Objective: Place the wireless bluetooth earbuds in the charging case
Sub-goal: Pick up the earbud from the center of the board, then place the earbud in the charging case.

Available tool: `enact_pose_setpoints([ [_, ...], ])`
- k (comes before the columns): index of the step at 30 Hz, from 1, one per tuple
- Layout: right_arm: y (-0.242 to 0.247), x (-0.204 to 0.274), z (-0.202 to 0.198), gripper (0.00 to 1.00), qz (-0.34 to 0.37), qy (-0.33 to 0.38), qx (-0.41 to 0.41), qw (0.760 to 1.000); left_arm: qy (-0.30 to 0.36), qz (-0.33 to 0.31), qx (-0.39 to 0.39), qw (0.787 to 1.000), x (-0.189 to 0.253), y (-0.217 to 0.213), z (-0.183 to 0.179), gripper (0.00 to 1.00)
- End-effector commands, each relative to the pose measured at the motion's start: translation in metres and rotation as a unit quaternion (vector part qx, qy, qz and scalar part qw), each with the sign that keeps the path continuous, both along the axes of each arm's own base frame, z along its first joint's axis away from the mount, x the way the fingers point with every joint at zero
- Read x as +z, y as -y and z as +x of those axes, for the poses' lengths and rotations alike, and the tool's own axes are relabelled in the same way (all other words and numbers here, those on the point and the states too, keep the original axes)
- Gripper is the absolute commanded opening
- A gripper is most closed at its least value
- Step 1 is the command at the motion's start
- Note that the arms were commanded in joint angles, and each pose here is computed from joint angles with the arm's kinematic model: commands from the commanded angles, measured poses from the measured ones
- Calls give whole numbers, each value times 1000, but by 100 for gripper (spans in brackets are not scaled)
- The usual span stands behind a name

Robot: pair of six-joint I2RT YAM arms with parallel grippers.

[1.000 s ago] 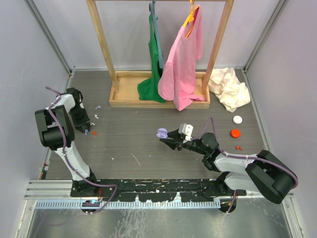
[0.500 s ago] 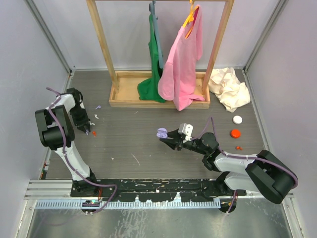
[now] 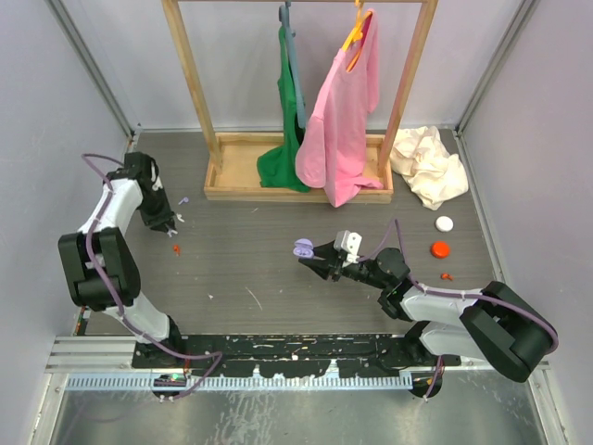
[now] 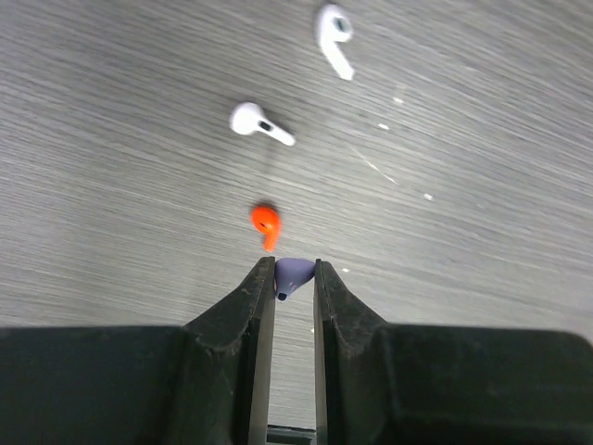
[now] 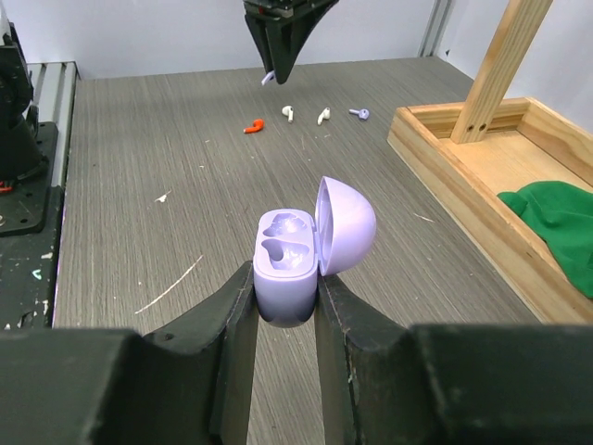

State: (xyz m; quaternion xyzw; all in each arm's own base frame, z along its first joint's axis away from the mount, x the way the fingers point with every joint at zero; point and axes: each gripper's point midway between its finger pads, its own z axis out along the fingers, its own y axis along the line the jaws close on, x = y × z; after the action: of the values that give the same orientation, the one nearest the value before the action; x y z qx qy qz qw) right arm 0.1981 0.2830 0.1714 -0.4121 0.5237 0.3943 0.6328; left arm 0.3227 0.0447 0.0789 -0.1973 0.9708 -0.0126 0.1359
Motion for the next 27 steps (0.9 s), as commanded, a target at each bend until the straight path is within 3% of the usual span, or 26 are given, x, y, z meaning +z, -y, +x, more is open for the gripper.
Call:
enact_pose_setpoints([
  [1,-2,34,4,13,35,49,-7,998,78,-10,-19,997,36,29,9,17],
  [12,-3,35,3,13,37,47,-2,998,223,-55,-72,971,84,103,6,16],
  [21,-2,33,6,13,39,46,-11,998,318,-108,-126,934,130,162,-12,16],
  [27,2,38,9,13,57,47,-27,997,382,-156,-161,897,156,201,-26,16],
])
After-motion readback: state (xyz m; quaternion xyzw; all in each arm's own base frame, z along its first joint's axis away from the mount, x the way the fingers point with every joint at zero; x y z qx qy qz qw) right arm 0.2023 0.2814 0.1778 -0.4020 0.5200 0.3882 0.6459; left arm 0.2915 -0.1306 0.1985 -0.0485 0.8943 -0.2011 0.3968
